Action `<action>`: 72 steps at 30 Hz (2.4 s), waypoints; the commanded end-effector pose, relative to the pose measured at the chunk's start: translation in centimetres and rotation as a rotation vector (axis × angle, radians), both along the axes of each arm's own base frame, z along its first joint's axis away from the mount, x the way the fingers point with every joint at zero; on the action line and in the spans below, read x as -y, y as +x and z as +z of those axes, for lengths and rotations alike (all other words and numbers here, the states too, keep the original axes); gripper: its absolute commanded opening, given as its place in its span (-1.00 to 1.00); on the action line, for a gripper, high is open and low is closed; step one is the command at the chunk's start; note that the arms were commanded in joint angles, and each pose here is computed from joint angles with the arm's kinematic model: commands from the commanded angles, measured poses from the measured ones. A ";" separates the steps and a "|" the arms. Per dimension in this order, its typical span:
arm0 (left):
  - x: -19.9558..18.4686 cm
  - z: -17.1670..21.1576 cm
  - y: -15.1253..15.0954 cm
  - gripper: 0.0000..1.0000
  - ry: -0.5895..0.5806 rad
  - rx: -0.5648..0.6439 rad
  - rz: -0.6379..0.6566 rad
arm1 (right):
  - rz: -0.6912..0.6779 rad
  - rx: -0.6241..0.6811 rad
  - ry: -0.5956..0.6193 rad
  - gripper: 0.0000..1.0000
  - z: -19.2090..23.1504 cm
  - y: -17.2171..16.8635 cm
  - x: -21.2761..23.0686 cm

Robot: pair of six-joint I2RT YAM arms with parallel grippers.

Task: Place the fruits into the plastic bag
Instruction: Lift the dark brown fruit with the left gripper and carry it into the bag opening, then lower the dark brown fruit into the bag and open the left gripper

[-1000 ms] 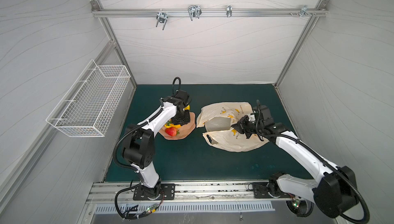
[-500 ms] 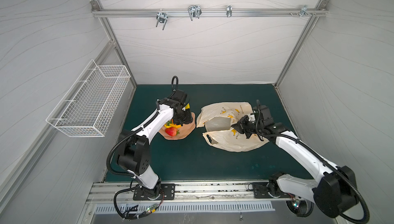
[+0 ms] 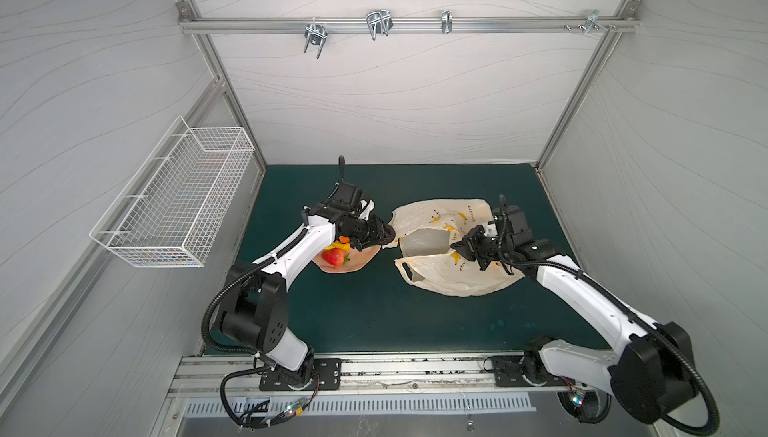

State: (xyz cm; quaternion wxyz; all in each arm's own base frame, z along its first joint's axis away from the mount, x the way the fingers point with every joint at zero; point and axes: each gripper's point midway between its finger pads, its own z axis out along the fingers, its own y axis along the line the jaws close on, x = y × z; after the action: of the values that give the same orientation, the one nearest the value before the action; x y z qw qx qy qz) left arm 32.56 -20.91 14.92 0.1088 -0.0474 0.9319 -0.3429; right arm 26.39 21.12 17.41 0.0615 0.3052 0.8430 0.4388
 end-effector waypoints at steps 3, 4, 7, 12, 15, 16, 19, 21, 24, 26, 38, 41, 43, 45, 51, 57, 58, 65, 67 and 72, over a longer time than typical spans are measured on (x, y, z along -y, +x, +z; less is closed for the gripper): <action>1.1 1.8 0.5 -0.56 -0.093 0.037 0.002 | -0.018 0.025 0.023 -1.00 1.3 0.8 -0.2; 1.2 1.6 0.5 -0.56 -0.097 0.032 0.002 | -0.018 0.025 0.022 -1.00 1.3 0.8 -0.2; 1.6 1.4 0.0 -0.57 -0.103 0.029 -0.005 | -0.018 0.021 0.021 -1.00 1.2 0.7 -0.2; 2.8 0.3 -1.4 -0.60 -0.101 0.009 -0.027 | -0.018 0.016 0.019 -1.00 1.1 0.6 -0.1; 3.7 -0.6 -2.3 -0.63 -0.094 -0.007 -0.043 | -0.017 0.017 0.019 -1.00 1.2 0.6 -0.2; 4.0 -0.9 -2.6 -0.63 -0.096 -0.013 -0.046 | -0.017 0.018 0.018 -1.00 1.3 0.6 -0.1; 4.8 -1.5 -3.3 -0.64 -0.096 -0.023 -0.059 | -0.017 0.020 0.017 -1.00 1.4 0.5 -0.1; 5.3 -1.8 -3.6 -0.65 -0.094 -0.029 -0.071 | -0.016 0.019 0.016 -1.00 1.4 0.4 -0.1; 6.0 -1.8 -3.8 -0.66 -0.095 -0.034 -0.089 | -0.016 0.019 0.017 -1.00 1.4 0.4 -0.2; 6.5 -1.8 -3.8 -0.66 -0.094 -0.034 -0.100 | -0.014 0.022 0.017 -1.00 1.5 0.3 -0.2; 8.0 -1.7 -2.0 -0.72 -0.088 -0.038 -0.081 | -0.011 0.026 0.027 -1.00 1.5 -0.1 -0.5; 8.8 -1.6 -1.7 -0.72 -0.092 -0.038 -0.087 | -0.009 0.021 0.028 -1.00 1.5 -0.3 -0.5; 9.4 -1.6 -1.6 -0.72 -0.097 -0.038 -0.090 | -0.007 0.023 0.031 -1.00 1.6 -0.3 -0.6; 10.0 -1.7 -1.6 -0.72 -0.098 -0.038 -0.095 | -0.007 0.025 0.031 -1.00 1.7 -0.3 -0.6; 12.0 -2.4 -1.3 -0.73 -0.104 -0.047 -0.098 | -0.010 0.024 0.038 -1.00 1.7 -0.6 -0.6; 14.3 -3.7 -0.6 -0.74 -0.104 -0.067 -0.088 | -0.022 0.021 0.062 -1.00 1.7 -0.8 -0.9; 14.6 -4.1 -0.6 -0.74 -0.100 -0.068 -0.090 | -0.025 0.023 0.069 -1.00 1.8 -0.7 -1.0; 16.3 -5.9 -0.2 -0.74 -0.061 -0.069 -0.067 | -0.035 0.016 0.113 -1.00 1.7 -0.8 -1.7; 16.8 -6.3 -0.3 -0.73 -0.046 -0.069 -0.058 | -0.043 0.014 0.129 -1.00 1.7 -0.8 -1.9; 18.2 -6.5 -0.5 -0.55 -0.043 -0.076 -0.059 | -0.054 0.007 0.151 -1.00 1.4 -0.8 -2.1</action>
State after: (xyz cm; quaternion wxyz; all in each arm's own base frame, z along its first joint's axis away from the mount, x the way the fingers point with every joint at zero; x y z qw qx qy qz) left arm 30.60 -37.30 7.04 0.0338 -0.0330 0.9361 -0.3486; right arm 25.34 22.95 17.70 0.0475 0.3211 0.8153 0.4795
